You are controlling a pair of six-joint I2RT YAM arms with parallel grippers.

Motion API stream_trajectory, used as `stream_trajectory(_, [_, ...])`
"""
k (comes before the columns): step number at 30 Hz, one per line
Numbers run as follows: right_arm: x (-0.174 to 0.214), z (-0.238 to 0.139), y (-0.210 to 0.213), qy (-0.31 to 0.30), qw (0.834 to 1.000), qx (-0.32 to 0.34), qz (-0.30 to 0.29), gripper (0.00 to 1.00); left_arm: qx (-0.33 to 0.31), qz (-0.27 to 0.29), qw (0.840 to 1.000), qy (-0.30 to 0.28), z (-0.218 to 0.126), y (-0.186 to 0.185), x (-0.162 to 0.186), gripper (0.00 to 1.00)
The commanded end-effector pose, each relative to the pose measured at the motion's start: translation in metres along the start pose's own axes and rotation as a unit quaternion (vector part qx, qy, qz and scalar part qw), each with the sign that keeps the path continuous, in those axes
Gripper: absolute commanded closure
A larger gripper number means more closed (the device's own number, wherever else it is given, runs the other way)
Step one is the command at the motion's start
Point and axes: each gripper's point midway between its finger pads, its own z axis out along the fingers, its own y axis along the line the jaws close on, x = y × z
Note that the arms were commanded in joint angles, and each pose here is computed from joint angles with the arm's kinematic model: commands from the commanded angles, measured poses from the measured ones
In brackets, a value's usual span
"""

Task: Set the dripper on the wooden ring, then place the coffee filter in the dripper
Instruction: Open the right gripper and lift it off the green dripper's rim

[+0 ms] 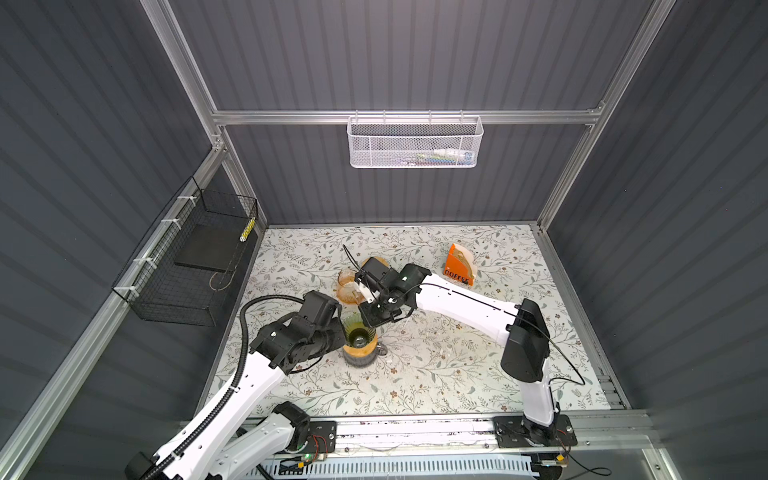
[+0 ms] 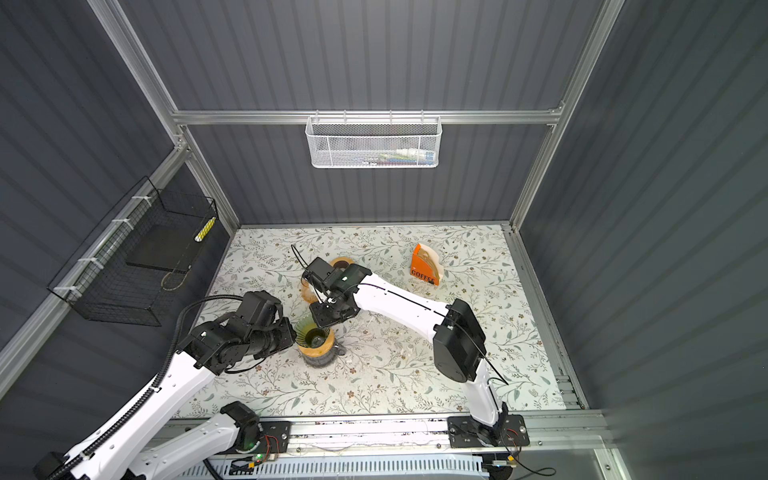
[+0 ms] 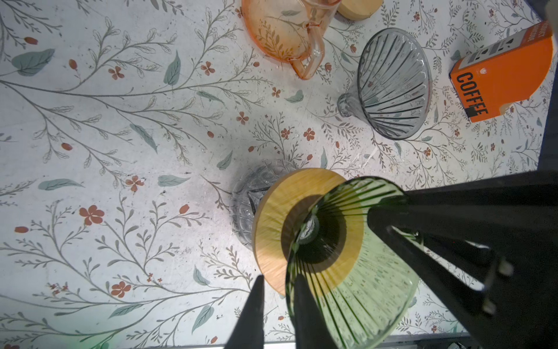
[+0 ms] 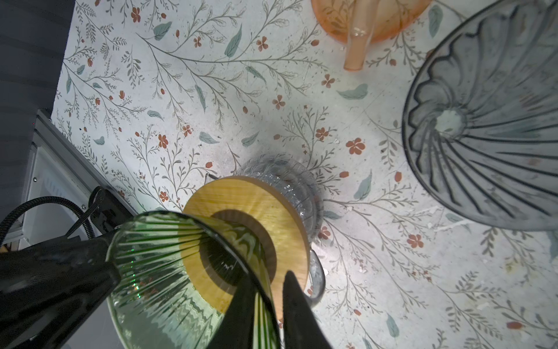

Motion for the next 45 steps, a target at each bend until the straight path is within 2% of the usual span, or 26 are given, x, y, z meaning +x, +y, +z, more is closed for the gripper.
stream_trajectory(1, [-0.003,-0.012,0.004,-0.010,1.000,0.003,-0.009,0.78,0.011,-0.003,1.000,-0.015,-0.012,-0.005,-0.006,0.79])
stream_trajectory(18, [-0.009,-0.036,0.010,-0.033,0.999,-0.001,-0.013,0.68,0.018,0.000,1.000,-0.018,-0.015,-0.009,-0.010,0.79])
stream_trajectory(37, [-0.013,-0.071,0.012,-0.068,0.997,-0.007,-0.018,0.66,0.008,0.005,0.999,-0.037,-0.023,-0.011,-0.021,0.79])
stream_trajectory(41, [-0.013,-0.082,0.001,-0.081,0.997,-0.004,-0.010,0.67,0.004,0.006,0.999,-0.050,-0.030,-0.014,-0.030,0.79])
stream_trajectory(45, [-0.010,-0.094,-0.030,-0.096,0.995,0.021,0.012,0.67,0.007,0.012,0.998,-0.058,-0.035,-0.018,-0.036,0.79])
